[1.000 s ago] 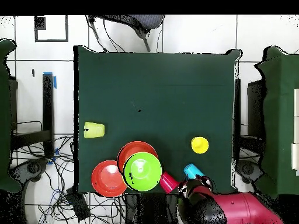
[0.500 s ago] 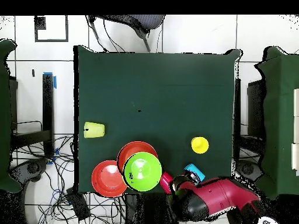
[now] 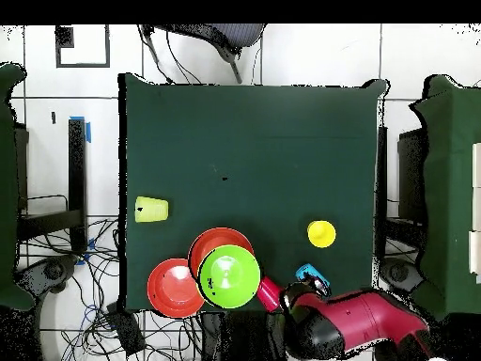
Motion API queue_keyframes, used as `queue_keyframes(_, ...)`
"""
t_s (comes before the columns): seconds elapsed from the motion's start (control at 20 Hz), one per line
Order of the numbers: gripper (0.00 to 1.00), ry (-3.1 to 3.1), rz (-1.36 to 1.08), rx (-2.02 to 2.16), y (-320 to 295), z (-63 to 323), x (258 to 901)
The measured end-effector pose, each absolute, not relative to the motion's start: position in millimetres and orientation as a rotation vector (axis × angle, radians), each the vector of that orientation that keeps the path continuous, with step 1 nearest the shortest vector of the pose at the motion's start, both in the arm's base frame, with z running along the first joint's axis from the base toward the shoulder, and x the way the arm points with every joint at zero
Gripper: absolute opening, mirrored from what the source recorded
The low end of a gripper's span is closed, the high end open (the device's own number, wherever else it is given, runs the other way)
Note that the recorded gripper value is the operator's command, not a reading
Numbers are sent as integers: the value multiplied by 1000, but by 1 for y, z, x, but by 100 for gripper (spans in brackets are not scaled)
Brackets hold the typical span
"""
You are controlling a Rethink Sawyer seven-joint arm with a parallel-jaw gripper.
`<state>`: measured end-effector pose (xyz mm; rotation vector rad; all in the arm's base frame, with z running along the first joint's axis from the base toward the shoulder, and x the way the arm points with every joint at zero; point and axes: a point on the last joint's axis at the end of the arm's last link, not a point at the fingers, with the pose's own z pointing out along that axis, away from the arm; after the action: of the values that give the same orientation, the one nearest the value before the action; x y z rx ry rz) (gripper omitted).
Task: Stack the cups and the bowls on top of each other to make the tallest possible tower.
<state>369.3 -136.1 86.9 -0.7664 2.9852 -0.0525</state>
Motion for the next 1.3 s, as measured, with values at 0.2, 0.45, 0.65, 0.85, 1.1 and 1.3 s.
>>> queue_keyframes(0.2,100,2985,-86,-704,-156,89,374)
queue_keyframes(0.45,100,2974,-88,-671,-165,84,388)
queue_keyframes(0.65,100,2964,-56,-643,-168,70,404)
queue_keyframes(0.85,100,2959,-9,-614,-169,53,419)
queue_keyframes(1.1,100,2954,65,-561,-168,22,439)
queue_keyframes(1.3,100,2942,96,-569,-159,19,445)
